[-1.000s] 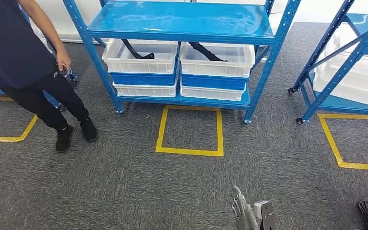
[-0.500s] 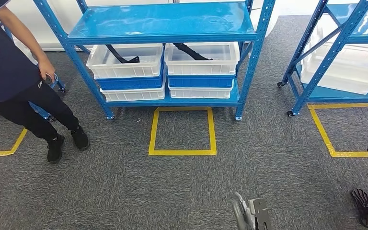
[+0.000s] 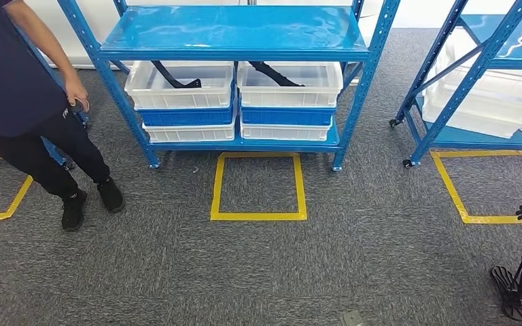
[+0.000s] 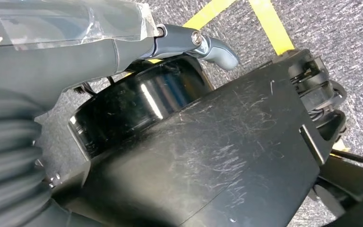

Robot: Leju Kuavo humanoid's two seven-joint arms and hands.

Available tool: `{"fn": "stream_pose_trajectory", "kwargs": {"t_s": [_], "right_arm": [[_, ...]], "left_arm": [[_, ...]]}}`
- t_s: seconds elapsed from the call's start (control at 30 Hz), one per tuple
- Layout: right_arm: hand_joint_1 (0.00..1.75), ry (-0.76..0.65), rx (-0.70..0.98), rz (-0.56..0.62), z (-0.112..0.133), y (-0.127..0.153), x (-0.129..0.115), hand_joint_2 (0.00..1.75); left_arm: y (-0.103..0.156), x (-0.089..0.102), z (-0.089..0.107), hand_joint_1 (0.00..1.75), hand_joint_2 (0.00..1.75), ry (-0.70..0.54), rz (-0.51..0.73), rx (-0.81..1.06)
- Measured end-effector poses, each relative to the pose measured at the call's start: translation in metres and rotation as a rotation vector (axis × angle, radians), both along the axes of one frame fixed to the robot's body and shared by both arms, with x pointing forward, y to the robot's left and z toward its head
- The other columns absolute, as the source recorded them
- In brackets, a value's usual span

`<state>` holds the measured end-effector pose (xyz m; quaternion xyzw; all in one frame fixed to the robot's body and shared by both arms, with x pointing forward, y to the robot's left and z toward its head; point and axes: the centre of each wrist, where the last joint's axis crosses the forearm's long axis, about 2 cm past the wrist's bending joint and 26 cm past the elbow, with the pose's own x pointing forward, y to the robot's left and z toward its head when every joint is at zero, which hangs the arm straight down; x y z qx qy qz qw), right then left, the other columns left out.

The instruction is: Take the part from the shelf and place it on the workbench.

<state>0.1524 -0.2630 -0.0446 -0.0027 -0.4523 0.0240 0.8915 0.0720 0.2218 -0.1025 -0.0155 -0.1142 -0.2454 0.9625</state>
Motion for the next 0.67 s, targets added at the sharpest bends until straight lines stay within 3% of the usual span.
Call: {"fn": "stream_pose_trajectory", "kwargs": {"t_s": [0.33, 0.67], "right_arm": [[0.00, 0.171, -0.085, 0.042, -0.029, -0.017, -0.039, 1.75], [0.00, 0.194, -0.085, 0.062, -0.031, -0.019, -0.030, 1.75]], "left_arm": [[0.000, -0.001, 0.000, 0.00, 1.75, -0.024, 0.013, -0.038], [0.012, -0.029, -0.005, 0.00, 1.75, 0.018, 0.080, -0.048]]}}
